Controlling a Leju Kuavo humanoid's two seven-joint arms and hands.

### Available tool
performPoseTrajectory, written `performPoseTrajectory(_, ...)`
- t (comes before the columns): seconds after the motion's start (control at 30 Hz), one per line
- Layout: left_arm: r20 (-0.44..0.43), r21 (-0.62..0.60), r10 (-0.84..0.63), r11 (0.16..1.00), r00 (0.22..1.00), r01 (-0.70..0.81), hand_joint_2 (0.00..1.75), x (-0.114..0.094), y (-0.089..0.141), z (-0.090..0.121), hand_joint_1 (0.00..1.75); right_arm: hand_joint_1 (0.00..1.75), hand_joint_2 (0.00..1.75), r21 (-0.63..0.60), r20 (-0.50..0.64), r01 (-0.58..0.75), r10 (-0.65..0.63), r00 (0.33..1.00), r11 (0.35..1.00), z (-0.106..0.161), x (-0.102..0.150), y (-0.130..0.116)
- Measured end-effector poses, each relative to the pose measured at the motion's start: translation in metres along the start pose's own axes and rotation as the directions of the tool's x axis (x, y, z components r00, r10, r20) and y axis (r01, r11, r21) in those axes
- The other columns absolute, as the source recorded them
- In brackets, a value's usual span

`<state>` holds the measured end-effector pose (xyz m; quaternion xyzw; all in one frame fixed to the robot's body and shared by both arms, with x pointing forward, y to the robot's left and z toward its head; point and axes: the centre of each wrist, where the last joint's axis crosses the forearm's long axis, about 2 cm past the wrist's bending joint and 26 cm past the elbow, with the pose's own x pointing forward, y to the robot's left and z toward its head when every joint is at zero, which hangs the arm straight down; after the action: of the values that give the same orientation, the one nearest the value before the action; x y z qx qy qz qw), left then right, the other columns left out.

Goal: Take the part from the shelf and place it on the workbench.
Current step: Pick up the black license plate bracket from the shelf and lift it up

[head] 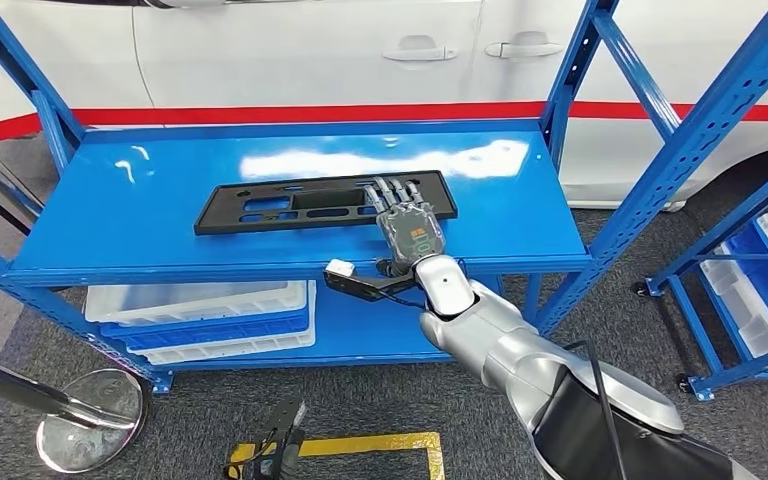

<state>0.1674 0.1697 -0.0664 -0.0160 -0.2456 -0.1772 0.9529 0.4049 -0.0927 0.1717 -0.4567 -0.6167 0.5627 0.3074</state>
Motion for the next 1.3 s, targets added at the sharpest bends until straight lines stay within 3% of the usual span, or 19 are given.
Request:
performPoseTrajectory(0.33,0.013,0.002,-0.009,1.0,1.0,0.009,0.0,0.0011,0.0012,-0.0003,0.0,0.0,0.0,-0.013,0.02,0.064,-0.063,0.998,0.998,-0.0014,-0.0018,-0.0023)
performPoseTrajectory(1.3,0.014,-0.006,-0.026,1.0,1.0,0.027,0.0,0.0013,0.0007,-0.0002,0.0,0.0,0.0,-0.001,-0.013,0.092,-0.092,0.996,0.996,0.003,-0.0074,0.0037)
